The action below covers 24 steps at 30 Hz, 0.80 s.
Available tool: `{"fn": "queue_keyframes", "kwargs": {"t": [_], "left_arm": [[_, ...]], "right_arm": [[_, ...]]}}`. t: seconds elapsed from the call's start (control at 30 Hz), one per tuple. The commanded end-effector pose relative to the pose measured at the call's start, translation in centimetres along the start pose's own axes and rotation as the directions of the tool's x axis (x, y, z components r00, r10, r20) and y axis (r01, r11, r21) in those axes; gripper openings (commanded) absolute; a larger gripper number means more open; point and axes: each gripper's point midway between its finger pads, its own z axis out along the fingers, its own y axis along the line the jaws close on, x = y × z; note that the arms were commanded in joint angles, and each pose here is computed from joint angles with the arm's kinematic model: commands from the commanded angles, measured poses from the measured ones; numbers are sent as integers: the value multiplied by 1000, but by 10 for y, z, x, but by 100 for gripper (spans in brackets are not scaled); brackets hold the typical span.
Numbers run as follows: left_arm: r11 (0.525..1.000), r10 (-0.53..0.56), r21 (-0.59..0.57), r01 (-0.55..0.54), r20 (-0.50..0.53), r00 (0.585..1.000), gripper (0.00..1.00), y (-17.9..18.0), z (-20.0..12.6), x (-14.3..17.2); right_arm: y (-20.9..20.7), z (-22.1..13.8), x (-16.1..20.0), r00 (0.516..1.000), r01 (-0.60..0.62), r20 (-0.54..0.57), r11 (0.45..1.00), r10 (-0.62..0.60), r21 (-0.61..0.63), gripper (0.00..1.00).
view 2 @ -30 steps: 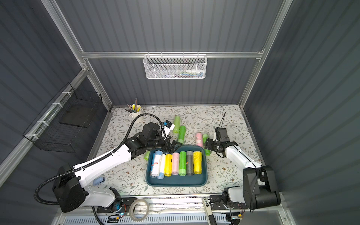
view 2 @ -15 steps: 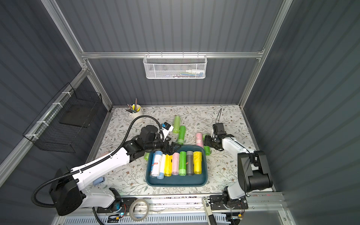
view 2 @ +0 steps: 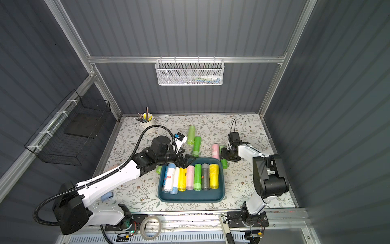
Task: Put the roll of trash bags into the storage box
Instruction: Pick up the roll of trash bags from the center of the board.
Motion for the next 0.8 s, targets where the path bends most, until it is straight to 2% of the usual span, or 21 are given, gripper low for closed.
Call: {"fn": "queue_keyframes", "kwargs": {"t": [0.0, 0.23, 0.37, 0.47, 0.53, 0.67, 0.77], "left_arm": [[1000, 13, -1, -13, 17, 1000, 100, -4, -10, -2], [999, 13, -34, -13, 14, 1000, 100, 1, -14, 2], [998, 11, -59, -10, 16, 1000, 100, 6, -16, 4], [998, 10, -59, -9, 18, 1000, 100, 6, -18, 4], [998, 10, -64, -9, 15, 1000, 100, 7, -18, 5], [997, 12, -71, -11, 10, 1000, 100, 7, -20, 7], [996, 14, -85, -13, 15, 1000, 100, 9, -23, 7]], "right_arm": [[-9, -1, 4, 999, 19, -29, 998, -17, 65, 64], [-11, 2, 6, 998, 24, -53, 997, -20, 77, 57], [-13, 0, 4, 999, 26, -42, 995, -23, 91, 50], [-18, 1, 3, 999, 29, -44, 993, -24, 113, 49], [-20, 1, 4, 999, 28, -46, 992, -22, 121, 44], [-19, -3, 3, 1000, 21, -23, 993, -18, 113, 36], [-15, -13, 3, 1000, 11, 2, 997, -11, 78, 35]]}}
